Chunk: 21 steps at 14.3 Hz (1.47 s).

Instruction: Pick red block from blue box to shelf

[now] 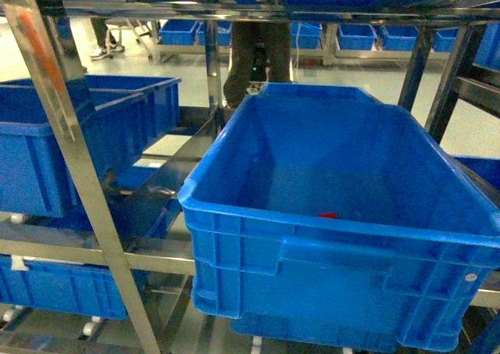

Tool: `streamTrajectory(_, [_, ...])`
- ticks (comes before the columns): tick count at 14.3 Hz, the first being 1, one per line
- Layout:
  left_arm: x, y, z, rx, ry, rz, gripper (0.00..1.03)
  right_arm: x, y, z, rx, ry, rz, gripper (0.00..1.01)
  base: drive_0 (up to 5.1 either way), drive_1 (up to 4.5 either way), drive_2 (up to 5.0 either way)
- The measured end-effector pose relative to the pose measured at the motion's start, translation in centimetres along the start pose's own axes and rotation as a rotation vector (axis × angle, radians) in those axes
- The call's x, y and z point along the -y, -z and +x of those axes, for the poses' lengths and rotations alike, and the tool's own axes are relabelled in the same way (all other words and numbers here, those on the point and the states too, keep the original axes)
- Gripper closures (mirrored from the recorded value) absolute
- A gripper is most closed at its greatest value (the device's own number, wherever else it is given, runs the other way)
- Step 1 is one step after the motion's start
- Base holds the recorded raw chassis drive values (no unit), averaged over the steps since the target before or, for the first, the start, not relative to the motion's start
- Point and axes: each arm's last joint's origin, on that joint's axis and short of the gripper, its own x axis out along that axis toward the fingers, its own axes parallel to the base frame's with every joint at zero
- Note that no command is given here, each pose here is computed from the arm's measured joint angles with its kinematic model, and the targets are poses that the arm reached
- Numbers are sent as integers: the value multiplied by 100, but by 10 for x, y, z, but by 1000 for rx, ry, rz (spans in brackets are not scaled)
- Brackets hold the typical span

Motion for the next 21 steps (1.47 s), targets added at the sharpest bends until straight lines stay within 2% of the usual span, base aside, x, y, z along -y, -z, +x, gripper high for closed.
streamTrajectory(2, [0,0,0,0,0,0,5,-1,18,-16,-5,-1,20,47,0,0,0])
streamTrajectory(6, [0,0,0,0,0,0,5,-1,35,-39,-2,0,23,100,0,0,0])
streamTrajectory(12, [0,0,0,0,0,0,5,-2,49,-62,-3,0,30,99,0,0,0])
streamTrajectory(13, [0,0,0,0,0,0,5,-2,51,-64,20,0,30,99,0,0,0])
streamTrajectory(14, [0,0,0,0,0,0,5,-2,56,-66,1,-1,30,99,0,0,0])
streamTrajectory(21, [0,0,0,0,0,0,5,-2,55,-80,14,0,31,99,0,0,0])
